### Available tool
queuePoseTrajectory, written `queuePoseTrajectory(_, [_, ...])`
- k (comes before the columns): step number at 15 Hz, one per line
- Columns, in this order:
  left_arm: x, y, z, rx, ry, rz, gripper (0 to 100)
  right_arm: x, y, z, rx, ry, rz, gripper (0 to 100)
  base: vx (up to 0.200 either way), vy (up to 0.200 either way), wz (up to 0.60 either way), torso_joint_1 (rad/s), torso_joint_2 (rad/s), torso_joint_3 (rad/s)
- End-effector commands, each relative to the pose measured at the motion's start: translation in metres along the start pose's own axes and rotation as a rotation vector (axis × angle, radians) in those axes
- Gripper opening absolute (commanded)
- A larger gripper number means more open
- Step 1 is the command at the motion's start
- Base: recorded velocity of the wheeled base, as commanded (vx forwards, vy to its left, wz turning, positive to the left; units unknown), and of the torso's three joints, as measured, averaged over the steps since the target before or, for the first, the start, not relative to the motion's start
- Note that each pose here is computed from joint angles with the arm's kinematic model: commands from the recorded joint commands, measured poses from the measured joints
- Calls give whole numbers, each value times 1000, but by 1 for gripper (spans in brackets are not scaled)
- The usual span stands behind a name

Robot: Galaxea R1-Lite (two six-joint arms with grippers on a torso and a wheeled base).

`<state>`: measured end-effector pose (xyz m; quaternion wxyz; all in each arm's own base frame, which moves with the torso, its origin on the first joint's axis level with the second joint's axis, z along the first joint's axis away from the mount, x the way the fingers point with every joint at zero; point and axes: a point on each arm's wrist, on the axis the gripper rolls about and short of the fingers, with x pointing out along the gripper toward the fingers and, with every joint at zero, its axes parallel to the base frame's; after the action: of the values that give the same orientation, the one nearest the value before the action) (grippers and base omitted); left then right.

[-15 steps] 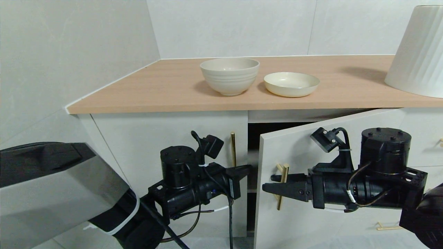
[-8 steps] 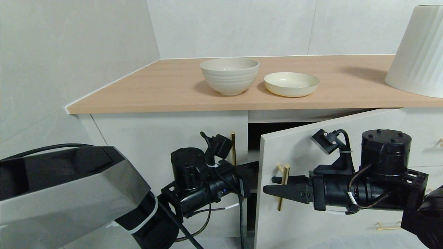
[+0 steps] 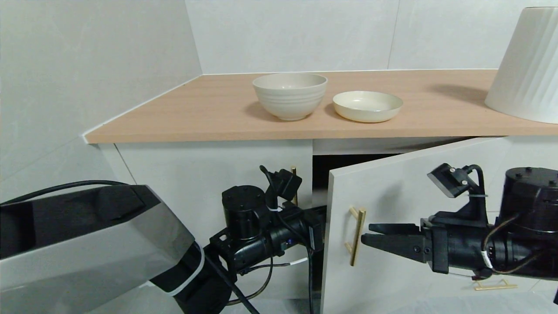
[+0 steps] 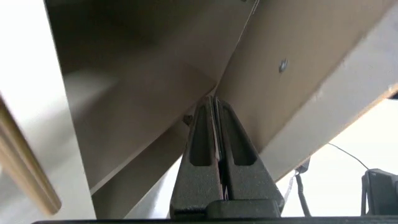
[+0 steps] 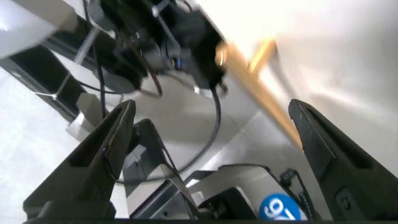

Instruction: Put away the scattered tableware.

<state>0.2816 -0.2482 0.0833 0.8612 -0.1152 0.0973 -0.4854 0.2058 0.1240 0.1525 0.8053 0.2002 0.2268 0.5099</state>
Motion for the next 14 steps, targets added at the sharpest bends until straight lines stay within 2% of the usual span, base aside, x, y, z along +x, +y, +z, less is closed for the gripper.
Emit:
queuePoseTrajectory(1, [4, 0, 7, 4, -11, -4, 0, -22, 19, -15, -24, -37, -51, 100, 0, 0, 0, 0, 0, 0])
queuePoseTrajectory(4, [13, 0, 18, 3, -10, -4, 0, -26, 44, -44, -86, -42, -194, 100, 0, 0, 0, 0, 0, 0])
queuePoseTrajectory(6, [13, -3, 27, 7, -21, -7, 0, -27, 58, -52, -124, -28, -288, 100, 0, 0, 0, 0, 0, 0])
queuePoseTrajectory(8, [8, -4, 25, 2, -7, -3, 0, -26, 57, -53, -141, -11, -332, 100, 0, 0, 0, 0, 0, 0])
queuePoseTrajectory(14, [10, -10, 23, 2, 2, -23, 0, -31, 61, -50, -179, -34, -325, 100, 0, 0, 0, 0, 0, 0])
